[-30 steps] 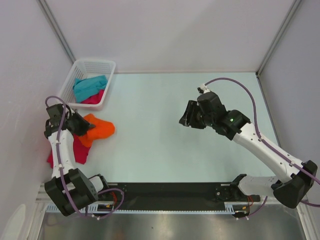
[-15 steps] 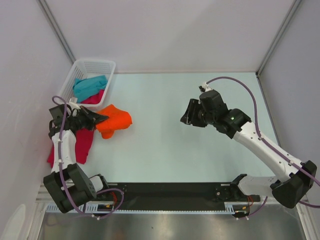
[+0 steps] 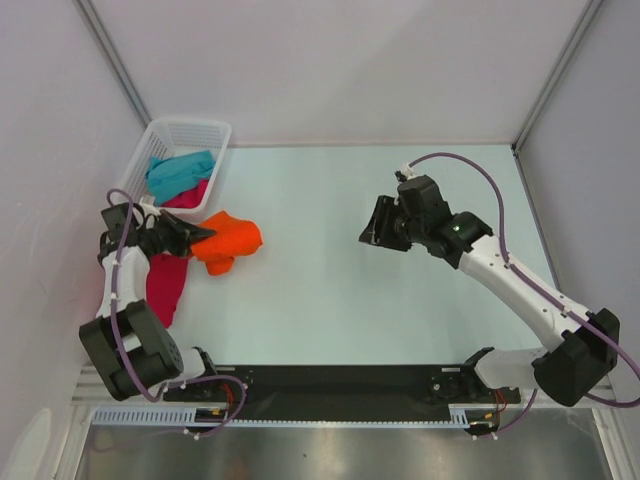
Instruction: Fold and stack the t-shirts
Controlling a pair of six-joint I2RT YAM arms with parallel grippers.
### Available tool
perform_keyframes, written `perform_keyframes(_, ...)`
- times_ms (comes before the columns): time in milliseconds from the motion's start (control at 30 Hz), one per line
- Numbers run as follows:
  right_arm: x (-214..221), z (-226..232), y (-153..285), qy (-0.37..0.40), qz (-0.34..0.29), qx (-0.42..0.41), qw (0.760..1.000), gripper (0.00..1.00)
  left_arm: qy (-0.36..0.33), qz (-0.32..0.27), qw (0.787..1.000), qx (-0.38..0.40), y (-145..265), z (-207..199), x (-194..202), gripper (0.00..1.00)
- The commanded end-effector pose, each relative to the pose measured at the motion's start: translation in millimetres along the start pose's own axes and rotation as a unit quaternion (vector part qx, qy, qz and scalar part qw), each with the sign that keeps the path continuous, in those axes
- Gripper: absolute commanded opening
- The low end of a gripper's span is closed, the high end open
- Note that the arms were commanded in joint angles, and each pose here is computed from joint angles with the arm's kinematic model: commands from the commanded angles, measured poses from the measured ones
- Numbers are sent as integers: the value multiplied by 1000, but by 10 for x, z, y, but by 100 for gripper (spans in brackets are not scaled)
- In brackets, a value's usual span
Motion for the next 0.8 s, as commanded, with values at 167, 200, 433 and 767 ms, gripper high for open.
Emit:
perform_keyframes(167, -76, 39, -63, 9, -6, -27, 1000, 50, -15, 9, 999, 42, 46, -146, 19, 0)
perform_keyframes(200, -75, 38, -76, 9, -5, -28, 1000, 50, -13, 11, 999, 42, 51, -118, 85, 0)
perform_keyframes(433, -48, 63, -118, 5, 6, -40, 999, 49, -14, -47, 998, -29, 247, 15, 189, 0)
perform_keyframes(767, -56, 8, -3, 13, -4, -32, 999, 50, -64, -219, 948, -220, 721, -357, -598, 0)
Point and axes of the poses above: each gripper's point midway between its finger pads, its own y axis back along the fingers, its own z axis along the line the jaws close on, x = y × z, the point moved 7 cm from there along y, back along the fingers
